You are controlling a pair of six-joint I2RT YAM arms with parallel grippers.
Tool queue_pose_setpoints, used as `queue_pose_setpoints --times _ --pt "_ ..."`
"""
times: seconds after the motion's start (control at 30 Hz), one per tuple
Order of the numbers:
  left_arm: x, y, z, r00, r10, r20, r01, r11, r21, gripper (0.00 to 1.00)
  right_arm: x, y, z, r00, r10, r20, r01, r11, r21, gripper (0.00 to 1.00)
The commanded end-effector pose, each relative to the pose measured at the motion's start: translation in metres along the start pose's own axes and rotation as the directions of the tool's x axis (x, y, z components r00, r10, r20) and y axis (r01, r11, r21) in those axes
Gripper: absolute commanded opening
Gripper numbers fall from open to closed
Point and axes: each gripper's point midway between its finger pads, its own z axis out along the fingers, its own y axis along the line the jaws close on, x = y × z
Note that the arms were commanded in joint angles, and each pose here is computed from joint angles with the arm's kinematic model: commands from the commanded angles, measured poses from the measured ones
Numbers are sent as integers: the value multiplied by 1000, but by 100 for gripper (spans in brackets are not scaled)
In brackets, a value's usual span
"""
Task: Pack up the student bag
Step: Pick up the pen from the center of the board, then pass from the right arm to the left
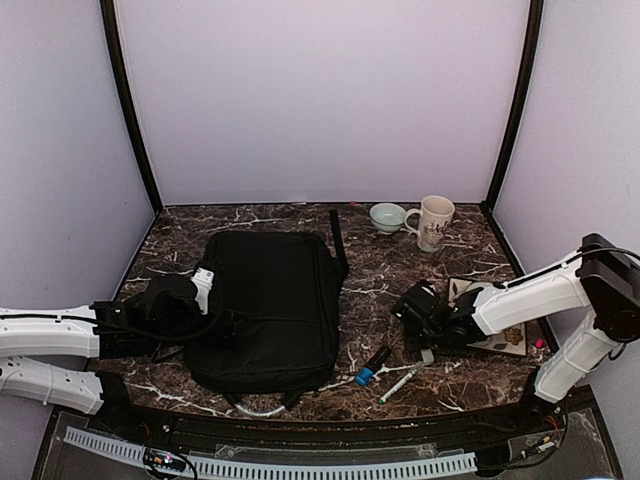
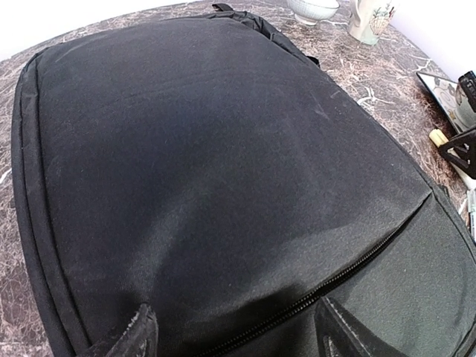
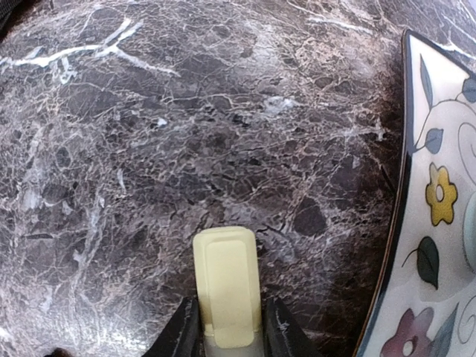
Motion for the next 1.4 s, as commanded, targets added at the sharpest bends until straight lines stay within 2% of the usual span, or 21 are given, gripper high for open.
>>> queue_pose_setpoints --times 0.0,0.3,0.5,0.77,0.93,1.13,1.23,1.37 --pt "-6 -7 1 1000 9 24 -9 1000 24 75 8 1 2 1000 -22 -23 21 999 -28 28" --pt "-11 -17 2 999 14 33 -16 998 65 73 -10 21 -6 996 -80 40 83 993 -85 18" --pt "-15 -27 -1 999 12 42 -16 994 110 73 -38 46 -30 984 -118 134 132 986 -103 17" --pt "-21 -67 -9 999 3 51 -18 959 282 73 -51 85 -65 960 -160 228 203 963 -177 14" --pt "-28 -110 -20 998 -6 63 -22 899 438 73 -50 118 -96 944 -173 282 262 912 -315 13" --pt "-37 -147 -26 998 -29 54 -5 838 545 73 -44 152 -149 901 -180 394 370 793 -484 11" --pt "-43 -160 -31 997 -62 52 19 802 598 73 -41 162 -170 872 -180 456 427 735 -526 11" --pt "-49 -175 -42 991 -126 39 66 725 686 72 -37 170 -187 831 -198 519 492 696 -523 10"
